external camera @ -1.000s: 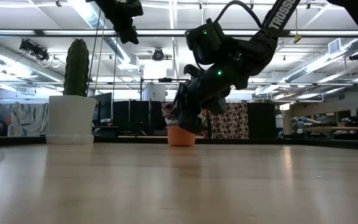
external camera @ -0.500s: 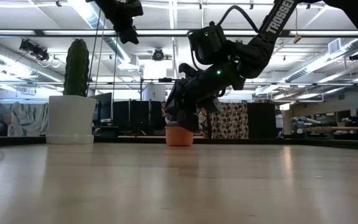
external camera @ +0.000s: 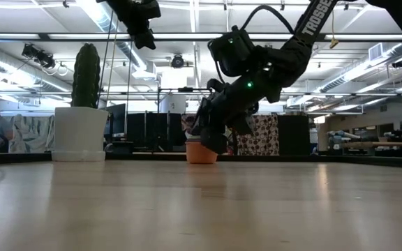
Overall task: Nest measuring cups in basket
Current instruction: Stack the violet measuring cup on top of the green measuring cup
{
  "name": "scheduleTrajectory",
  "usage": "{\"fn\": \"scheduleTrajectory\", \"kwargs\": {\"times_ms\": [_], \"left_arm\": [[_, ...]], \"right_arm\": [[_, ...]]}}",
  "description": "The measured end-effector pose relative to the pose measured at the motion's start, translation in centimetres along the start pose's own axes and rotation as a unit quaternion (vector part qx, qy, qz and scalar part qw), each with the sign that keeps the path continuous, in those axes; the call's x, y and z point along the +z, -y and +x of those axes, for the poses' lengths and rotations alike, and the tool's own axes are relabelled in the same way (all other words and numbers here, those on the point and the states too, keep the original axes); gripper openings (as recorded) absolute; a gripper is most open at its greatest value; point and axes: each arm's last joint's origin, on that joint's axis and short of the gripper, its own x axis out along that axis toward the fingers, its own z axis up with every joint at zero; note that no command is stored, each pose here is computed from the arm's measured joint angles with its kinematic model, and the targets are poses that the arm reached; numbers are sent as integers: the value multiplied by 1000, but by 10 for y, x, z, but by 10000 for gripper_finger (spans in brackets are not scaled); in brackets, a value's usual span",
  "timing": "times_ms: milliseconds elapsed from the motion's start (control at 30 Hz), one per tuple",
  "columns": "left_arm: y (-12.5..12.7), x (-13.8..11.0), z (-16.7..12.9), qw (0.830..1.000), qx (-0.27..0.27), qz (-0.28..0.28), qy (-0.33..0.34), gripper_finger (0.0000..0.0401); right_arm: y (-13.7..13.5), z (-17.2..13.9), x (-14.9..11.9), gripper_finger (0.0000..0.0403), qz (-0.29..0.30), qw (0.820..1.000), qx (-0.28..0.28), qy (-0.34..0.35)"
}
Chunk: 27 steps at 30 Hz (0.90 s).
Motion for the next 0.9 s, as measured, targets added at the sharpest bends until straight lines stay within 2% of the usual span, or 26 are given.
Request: {"fn": "scheduleTrajectory", "kwargs": {"times_ms": [233, 667, 900], "left_arm": [[0, 0, 0, 1000, 0, 0, 0, 82], [0, 0, 0, 1000, 0, 0, 0, 82], [0, 0, 0, 1000, 0, -1, 0, 82]], "right_arm": [[2, -6, -5, 92, 10, 999, 45, 22], [4, -12, -13, 92, -4, 999, 52, 3], [12, -21, -16, 92, -19, 996, 73, 41]]}}
